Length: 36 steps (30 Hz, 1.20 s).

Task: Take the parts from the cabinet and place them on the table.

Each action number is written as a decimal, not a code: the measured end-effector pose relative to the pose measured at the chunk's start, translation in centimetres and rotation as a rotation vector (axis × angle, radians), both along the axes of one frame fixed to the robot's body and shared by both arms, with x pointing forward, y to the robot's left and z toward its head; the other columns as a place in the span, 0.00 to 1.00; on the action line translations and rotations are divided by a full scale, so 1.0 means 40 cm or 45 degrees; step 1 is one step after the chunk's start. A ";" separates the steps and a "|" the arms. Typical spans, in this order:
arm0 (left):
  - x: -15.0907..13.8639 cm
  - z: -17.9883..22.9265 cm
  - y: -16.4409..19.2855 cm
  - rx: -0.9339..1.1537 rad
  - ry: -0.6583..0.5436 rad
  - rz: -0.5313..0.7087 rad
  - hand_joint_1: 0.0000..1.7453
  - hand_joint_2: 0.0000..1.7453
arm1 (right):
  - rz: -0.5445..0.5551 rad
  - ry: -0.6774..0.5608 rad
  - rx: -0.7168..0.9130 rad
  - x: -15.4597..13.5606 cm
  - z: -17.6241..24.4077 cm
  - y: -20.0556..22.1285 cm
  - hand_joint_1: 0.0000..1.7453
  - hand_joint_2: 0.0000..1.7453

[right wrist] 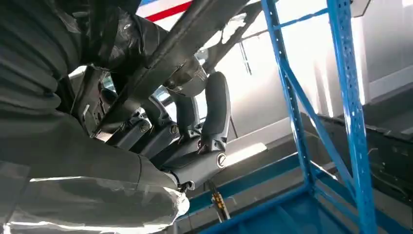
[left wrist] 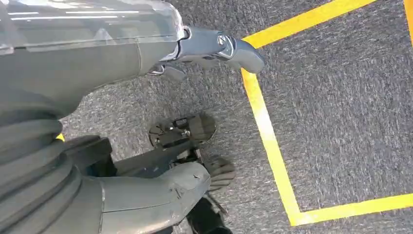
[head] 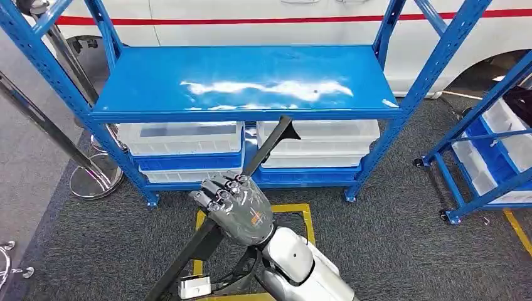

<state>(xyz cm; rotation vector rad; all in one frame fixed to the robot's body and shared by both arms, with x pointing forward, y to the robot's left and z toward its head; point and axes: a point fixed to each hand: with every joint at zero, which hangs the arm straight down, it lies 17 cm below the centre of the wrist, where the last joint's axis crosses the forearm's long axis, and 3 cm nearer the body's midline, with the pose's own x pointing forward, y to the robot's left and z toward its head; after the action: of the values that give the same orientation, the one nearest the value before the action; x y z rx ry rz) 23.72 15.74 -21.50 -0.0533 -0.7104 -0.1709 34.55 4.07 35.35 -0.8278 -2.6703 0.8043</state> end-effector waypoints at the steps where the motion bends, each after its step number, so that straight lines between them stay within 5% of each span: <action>1: 0.000 0.000 0.001 0.000 0.000 0.000 0.00 1.00 | 0.000 0.002 -0.001 0.001 -0.002 0.000 1.00 1.00; 36: -0.017 -0.015 0.029 0.041 0.030 0.006 0.00 1.00 | 0.055 0.032 0.020 -0.017 -0.013 0.022 1.00 1.00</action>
<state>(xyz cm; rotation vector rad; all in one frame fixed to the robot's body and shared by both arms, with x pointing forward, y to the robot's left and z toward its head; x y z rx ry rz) 23.03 16.92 -22.12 -0.0230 -0.6844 -0.1767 33.86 4.95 34.82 -0.7535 -2.6772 0.7972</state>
